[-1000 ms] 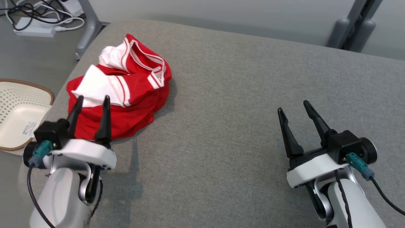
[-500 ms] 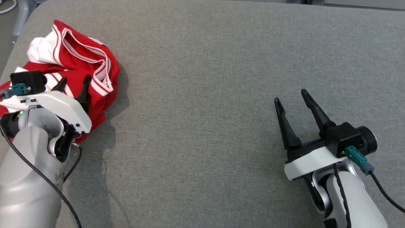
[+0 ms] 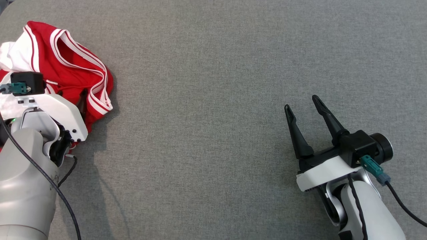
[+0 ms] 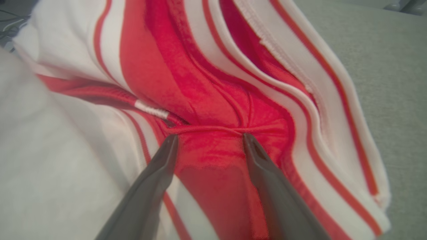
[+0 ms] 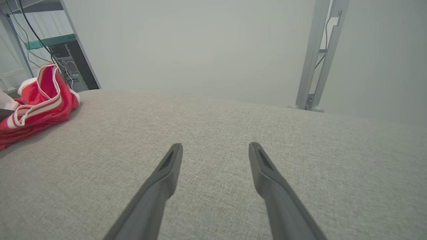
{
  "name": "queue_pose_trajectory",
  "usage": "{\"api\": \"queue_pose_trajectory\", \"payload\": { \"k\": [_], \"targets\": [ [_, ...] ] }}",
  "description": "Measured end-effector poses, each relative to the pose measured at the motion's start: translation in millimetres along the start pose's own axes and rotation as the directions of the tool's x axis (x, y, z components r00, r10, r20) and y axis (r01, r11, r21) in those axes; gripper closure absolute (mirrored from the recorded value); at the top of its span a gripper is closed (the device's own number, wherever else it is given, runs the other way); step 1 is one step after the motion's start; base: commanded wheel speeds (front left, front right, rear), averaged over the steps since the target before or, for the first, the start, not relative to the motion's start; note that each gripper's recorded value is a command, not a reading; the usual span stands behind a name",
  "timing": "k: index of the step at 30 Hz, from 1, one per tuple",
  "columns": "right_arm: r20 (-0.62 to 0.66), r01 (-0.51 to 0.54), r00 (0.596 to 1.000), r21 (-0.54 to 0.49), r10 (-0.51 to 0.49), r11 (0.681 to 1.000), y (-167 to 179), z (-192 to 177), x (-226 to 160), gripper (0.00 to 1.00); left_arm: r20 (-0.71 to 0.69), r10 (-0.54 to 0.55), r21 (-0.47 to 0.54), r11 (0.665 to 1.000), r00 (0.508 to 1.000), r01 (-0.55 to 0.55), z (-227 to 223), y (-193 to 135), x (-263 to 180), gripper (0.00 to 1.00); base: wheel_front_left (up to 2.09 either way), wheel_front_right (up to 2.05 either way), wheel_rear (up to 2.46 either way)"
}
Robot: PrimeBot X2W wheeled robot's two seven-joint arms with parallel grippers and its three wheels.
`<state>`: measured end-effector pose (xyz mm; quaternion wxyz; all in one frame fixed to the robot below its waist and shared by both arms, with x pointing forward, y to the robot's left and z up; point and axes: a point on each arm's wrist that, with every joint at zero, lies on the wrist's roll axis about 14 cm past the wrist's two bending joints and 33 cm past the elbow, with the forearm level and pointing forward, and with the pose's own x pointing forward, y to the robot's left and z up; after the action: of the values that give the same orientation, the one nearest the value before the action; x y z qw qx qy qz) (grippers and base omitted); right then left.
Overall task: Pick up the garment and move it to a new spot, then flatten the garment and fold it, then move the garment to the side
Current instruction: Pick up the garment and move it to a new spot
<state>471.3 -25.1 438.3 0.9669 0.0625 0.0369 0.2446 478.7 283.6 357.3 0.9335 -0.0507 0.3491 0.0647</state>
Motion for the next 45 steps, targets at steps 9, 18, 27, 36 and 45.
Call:
{"api": "queue_pose_trajectory", "payload": {
  "k": [9, 18, 27, 36, 45],
  "targets": [
    [0.004, -0.006, 1.0, 0.0, 0.006, 1.0, 2.2, 1.4, 2.4, 0.0, -0.035, -0.005, 0.002, 1.0, 0.999, 0.005, -3.7, -0.6, -1.8, 1.0, 0.0, 0.0, 0.0],
    [0.024, -0.02, 1.0, -0.004, 0.02, 1.0, 9.3, 12.2, 1.4, 0.0, 0.146, -0.01, -0.031, 0.999, 0.989, 0.014, 30.7, -0.6, -16.5, 1.0, 0.0, 0.0, 0.0],
    [0.069, -0.039, 0.997, -0.012, 0.039, 0.999, 23.3, 35.2, -9.4, 0.0, 0.506, 0.004, -0.076, 0.996, 0.863, 0.039, 105.8, 3.9, -65.2, 1.0, 0.0, 0.0, 0.0],
    [0.109, -0.053, 0.992, -0.021, 0.055, 0.998, 36.8, 55.7, -25.0, 0.0, 0.77, 0.02, -0.072, 0.996, 0.638, 0.055, 174.1, 9.0, -143.0, 1.0, 0.0, 0.0, 0.0],
    [0.134, -0.041, 0.99, -0.025, 0.044, 0.999, 37.7, 67.5, -36.7, 0.0, 0.9, 0.003, -0.044, 0.996, 0.437, 0.083, 208.3, -0.2, -209.9, 1.0, 0.0, 0.0, 0.0]
  ]
}}
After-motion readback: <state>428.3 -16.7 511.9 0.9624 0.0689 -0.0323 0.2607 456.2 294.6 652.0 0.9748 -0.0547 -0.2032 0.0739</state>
